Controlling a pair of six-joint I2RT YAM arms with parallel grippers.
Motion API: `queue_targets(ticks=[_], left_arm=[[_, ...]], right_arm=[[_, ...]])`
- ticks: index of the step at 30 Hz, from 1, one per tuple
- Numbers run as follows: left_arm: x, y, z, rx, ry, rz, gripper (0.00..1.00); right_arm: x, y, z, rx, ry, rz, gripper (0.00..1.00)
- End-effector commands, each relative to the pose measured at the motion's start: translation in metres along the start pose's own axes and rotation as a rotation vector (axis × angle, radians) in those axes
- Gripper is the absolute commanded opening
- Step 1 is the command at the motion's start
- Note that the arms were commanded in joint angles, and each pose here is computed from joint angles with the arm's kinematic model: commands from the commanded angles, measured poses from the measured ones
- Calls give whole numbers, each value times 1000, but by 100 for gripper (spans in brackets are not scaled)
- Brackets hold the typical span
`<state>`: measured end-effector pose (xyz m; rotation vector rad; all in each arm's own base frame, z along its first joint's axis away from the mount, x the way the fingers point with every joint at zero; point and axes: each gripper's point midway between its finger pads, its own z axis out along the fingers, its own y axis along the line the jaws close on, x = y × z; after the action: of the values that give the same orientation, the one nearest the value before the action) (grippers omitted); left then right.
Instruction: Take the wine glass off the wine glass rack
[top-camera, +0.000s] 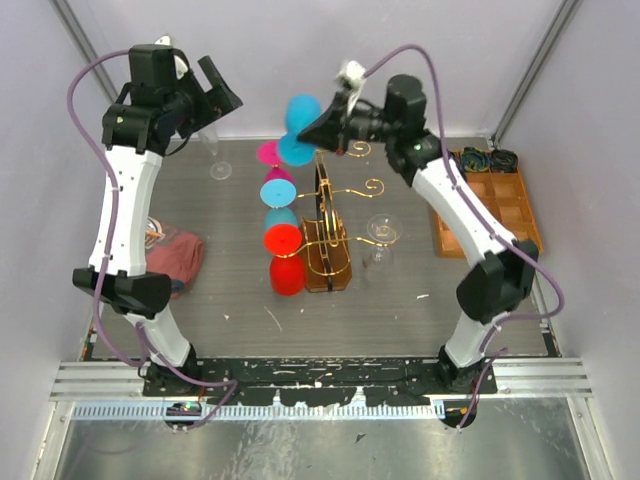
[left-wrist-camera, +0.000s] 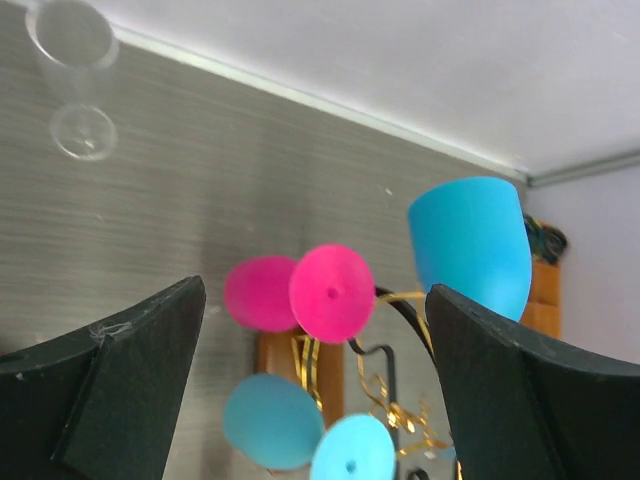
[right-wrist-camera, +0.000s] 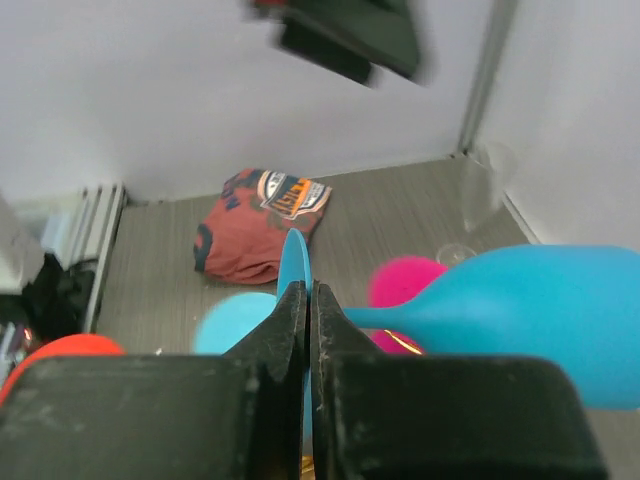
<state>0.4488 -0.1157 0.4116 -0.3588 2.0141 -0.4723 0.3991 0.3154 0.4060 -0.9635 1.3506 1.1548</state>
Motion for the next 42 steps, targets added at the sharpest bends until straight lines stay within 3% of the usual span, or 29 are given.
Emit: queue_targets(ticks=[1,8,20,29,42], left_arm=[[21,-28,-24,179,142,-106,98],[40,-45,-17,288,272,-156,98],[26,-89,-44,555,250,-163,98],[48,-97,-35,649,373,-205,98],[80,-90,-46,719,502,-118,98]], right_arm=[[-33,66,-3,-31,24,-596,1],[-23,94,10,-86,92,-744,1],[-18,119,18,-165,92,-738,1],[-18,142,21,-218,74,-730,1],[-19,154,29,-268,59,-718,1]])
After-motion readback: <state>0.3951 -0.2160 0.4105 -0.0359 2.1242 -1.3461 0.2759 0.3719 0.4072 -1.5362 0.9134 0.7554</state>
